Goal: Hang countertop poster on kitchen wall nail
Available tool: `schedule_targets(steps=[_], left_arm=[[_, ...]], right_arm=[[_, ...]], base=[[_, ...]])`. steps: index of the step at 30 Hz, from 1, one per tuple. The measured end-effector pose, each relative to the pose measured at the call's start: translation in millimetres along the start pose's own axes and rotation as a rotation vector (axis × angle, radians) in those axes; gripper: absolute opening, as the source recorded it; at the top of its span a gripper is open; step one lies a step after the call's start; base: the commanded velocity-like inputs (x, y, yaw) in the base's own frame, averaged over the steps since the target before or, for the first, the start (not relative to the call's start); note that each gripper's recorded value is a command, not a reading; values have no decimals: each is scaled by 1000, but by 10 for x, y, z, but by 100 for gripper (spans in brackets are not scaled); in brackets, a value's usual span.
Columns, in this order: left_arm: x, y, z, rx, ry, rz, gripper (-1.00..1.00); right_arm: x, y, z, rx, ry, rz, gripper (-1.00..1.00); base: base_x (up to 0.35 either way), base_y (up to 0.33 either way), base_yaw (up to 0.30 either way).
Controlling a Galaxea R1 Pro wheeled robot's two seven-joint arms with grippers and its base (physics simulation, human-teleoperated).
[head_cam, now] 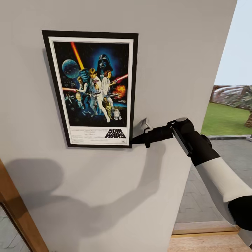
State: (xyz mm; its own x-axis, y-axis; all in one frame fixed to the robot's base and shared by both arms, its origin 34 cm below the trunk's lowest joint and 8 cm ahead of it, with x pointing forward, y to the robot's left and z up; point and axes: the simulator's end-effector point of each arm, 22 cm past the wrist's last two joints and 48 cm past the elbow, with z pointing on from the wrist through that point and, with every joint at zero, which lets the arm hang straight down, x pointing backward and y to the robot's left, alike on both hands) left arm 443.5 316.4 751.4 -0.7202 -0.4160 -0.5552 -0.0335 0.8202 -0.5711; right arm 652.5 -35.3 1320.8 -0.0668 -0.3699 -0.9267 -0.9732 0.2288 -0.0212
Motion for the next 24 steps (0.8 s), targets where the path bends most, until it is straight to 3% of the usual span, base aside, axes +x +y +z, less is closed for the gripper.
schedule_targets(steps=[6,24], left_arm=[[0,0,0,0,0,0,100],[-2,0,0,0,0,0,100]], right_arm=[[4,-3,1,1,1,1,-100],[6,-5,1,1,1,1,-100]], base=[[0,165,0],[0,36,0]])
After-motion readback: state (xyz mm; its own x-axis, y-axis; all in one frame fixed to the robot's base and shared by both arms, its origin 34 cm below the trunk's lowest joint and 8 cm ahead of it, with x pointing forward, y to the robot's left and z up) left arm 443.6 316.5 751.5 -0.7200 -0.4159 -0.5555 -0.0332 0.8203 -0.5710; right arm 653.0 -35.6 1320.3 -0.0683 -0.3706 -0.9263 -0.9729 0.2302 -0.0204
